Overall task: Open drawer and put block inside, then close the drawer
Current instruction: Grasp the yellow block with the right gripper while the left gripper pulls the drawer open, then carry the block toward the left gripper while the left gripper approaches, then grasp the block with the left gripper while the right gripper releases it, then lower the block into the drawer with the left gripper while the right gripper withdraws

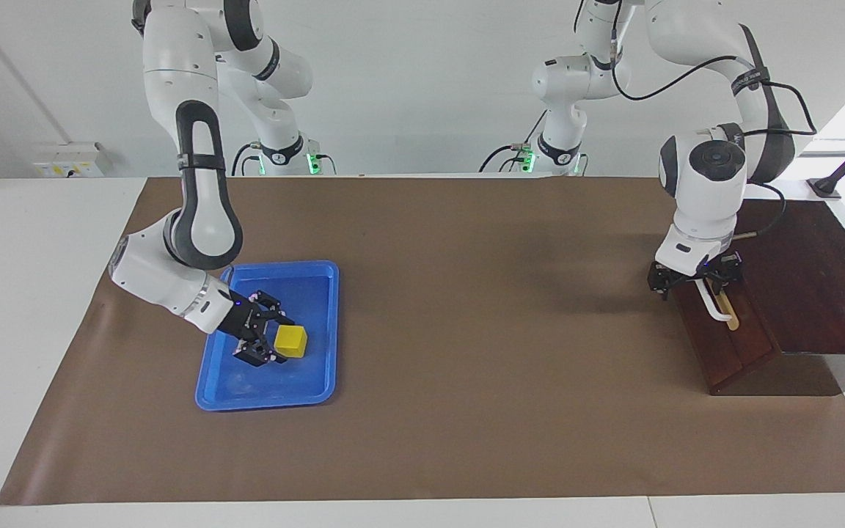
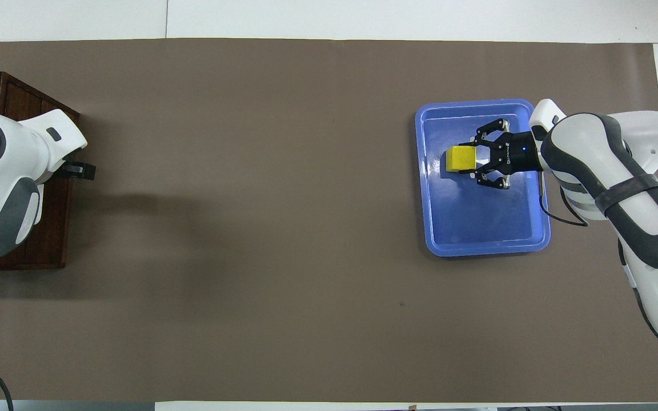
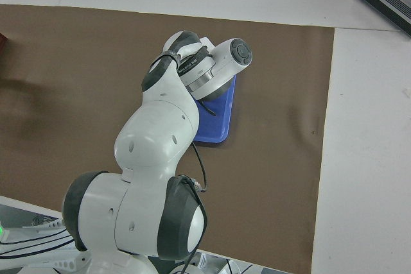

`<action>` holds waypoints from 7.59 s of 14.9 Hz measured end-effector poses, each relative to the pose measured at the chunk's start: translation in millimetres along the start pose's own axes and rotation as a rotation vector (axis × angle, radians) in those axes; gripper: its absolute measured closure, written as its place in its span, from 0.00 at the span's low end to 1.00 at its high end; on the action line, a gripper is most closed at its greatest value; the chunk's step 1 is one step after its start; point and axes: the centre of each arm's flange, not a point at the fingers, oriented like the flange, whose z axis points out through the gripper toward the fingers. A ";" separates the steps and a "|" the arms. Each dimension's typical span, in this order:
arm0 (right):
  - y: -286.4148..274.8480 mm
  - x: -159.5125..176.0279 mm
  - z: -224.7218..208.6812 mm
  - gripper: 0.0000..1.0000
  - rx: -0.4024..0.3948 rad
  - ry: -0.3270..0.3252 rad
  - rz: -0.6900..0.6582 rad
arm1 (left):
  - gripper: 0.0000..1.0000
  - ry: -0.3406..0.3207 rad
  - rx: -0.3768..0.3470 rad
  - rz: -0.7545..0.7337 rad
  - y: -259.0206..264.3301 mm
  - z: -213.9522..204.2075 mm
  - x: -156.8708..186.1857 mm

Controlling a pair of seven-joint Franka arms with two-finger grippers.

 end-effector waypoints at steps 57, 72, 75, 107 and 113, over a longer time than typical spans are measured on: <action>-86.2 417.0 50.8 0.45 0.107 0.000 0.097 | 0.00 -0.406 -0.261 -1.665 258.8 -246.9 0.0; -87.3 416.0 53.2 0.45 0.112 -0.010 0.089 | 0.44 -0.399 -0.299 -1.692 285.7 -256.3 -10.4; -87.2 415.9 53.1 0.45 0.111 -0.010 0.089 | 0.44 -0.399 -0.299 -1.693 285.7 -256.3 -10.4; -31.0 252.2 -173.6 0.00 -0.035 -0.300 0.553 | 0.44 -0.378 -0.280 -1.756 -116.2 -70.8 5.8; -35.5 173.2 -239.3 0.00 -0.071 -0.415 0.766 | 0.44 -0.383 -0.278 -1.716 -96.0 -46.0 0.8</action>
